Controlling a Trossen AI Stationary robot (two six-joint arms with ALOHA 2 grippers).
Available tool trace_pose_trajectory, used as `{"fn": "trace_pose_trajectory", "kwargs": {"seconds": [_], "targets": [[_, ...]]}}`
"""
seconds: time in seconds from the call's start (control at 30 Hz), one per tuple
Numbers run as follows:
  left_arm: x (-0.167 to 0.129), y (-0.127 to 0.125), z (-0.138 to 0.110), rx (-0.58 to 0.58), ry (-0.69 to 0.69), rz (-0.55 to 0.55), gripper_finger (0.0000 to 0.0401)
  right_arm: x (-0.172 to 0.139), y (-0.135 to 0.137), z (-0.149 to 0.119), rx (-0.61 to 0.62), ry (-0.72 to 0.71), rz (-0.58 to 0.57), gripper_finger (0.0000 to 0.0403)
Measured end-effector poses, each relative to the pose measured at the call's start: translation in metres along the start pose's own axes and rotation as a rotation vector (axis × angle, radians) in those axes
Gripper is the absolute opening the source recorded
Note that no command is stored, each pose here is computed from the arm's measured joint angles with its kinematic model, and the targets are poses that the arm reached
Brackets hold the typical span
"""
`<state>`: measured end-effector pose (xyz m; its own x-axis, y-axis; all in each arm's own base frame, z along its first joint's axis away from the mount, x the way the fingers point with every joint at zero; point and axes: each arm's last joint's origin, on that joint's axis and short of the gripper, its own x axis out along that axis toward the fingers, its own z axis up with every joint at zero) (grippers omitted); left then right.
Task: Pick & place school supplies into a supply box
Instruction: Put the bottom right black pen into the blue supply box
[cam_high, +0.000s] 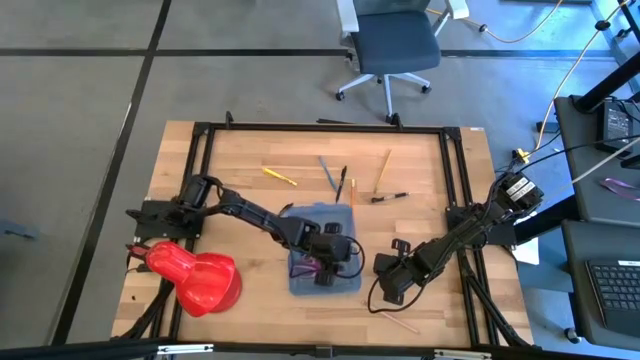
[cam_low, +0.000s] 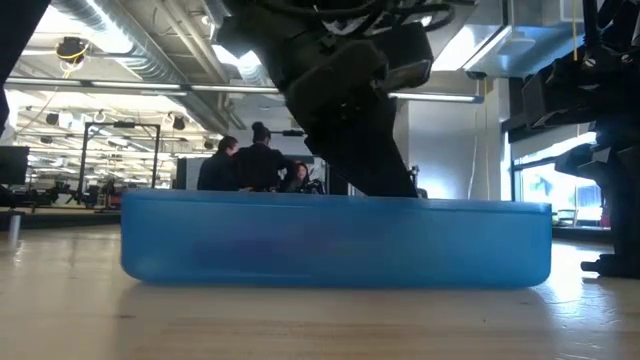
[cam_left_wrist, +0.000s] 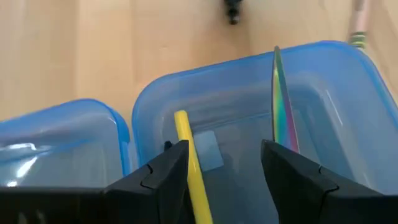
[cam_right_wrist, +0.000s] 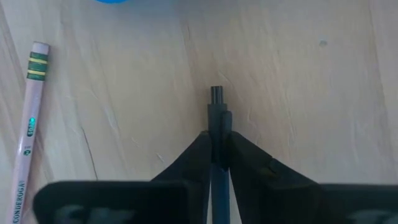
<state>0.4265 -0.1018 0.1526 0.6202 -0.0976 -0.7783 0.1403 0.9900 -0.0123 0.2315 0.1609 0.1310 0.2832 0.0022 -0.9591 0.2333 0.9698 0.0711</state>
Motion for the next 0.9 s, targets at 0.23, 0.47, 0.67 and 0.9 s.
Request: {"fn": "trace_pose_trajectory", "kwargs": {"seconds": [0.23, 0.47, 0.67, 0.9], "targets": [[-0.001, -0.009, 0.0, 0.024, -0.007, -0.037, 0.0191, -0.002, 0.0, 0.0, 0.001, -0.004, 0.006, 0.0054], [-0.002, -0.015, -0.001, 0.037, 0.008, -0.13, 0.0191, -0.003, 0.0, 0.0, 0.004, -0.004, 0.006, 0.0054], [-0.003, -0.026, -0.002, 0.083, 0.008, -0.18, 0.0191, -0.003, 0.0, 0.0, 0.003, -0.005, 0.007, 0.0054], [-0.012, -0.028, -0.004, 0.134, 0.052, -0.189, 0.0192, -0.003, 0.0, 0.001, 0.003, -0.007, 0.008, 0.0054]]}}
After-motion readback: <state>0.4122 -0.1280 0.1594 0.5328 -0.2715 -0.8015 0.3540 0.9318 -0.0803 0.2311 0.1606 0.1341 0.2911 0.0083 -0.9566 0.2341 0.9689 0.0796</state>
